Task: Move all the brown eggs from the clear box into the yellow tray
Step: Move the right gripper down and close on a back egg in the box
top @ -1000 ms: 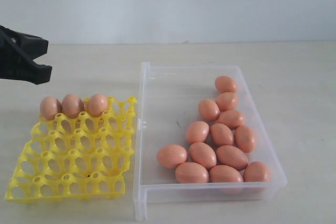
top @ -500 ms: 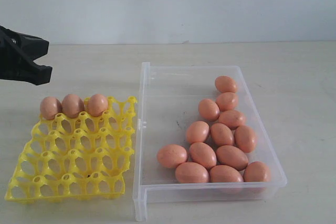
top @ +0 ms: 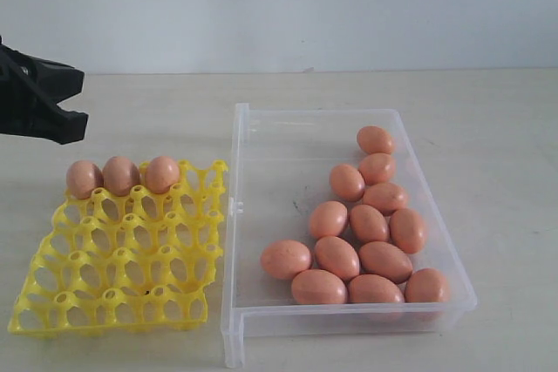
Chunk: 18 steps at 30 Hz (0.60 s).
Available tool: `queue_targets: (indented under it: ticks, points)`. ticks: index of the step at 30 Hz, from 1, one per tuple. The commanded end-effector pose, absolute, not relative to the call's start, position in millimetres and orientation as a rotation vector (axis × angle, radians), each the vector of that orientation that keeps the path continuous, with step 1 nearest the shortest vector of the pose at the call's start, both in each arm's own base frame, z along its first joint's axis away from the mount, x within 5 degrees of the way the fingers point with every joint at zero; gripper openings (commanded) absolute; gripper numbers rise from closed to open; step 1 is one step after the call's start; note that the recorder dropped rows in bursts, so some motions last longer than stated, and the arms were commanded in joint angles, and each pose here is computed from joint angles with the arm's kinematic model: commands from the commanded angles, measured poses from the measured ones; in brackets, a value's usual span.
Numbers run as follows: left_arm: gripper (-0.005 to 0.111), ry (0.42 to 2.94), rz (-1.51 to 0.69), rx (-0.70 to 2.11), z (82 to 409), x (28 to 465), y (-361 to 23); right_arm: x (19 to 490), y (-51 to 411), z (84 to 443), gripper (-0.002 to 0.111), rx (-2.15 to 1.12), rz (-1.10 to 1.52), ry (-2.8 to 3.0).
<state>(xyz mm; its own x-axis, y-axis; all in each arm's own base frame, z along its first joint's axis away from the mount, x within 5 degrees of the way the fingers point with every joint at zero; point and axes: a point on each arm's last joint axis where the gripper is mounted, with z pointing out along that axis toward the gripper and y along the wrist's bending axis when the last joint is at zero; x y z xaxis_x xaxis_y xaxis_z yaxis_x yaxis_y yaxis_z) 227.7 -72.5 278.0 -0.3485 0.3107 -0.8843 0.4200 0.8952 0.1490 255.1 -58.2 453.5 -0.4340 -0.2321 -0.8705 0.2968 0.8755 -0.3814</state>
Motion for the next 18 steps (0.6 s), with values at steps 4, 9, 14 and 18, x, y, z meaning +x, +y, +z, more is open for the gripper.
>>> queue_targets:
  ticks: [4, 9, 14, 18]
  points:
    - [0.004, 1.976, -0.160, 0.541, 276.8, 224.4, -74.1, 307.7, 25.6, 367.1, 0.000, -0.421, 0.487, 2.349]
    - [0.004, 1.985, -0.178, 0.553, 275.9, 223.4, -75.4, 340.2, 80.7, 307.4, 0.000, -0.673, 0.454, 2.474]
    - [0.004, 1.985, -0.178, 0.553, 275.9, 223.4, -75.4, 359.9, 131.8, 271.6, 0.002, -0.808, 0.360, 2.396]
    - [0.004, 1.987, -0.185, 0.543, 276.0, 223.4, -75.5, 370.3, 154.4, 243.0, 0.022, -0.790, 0.409, 2.474]
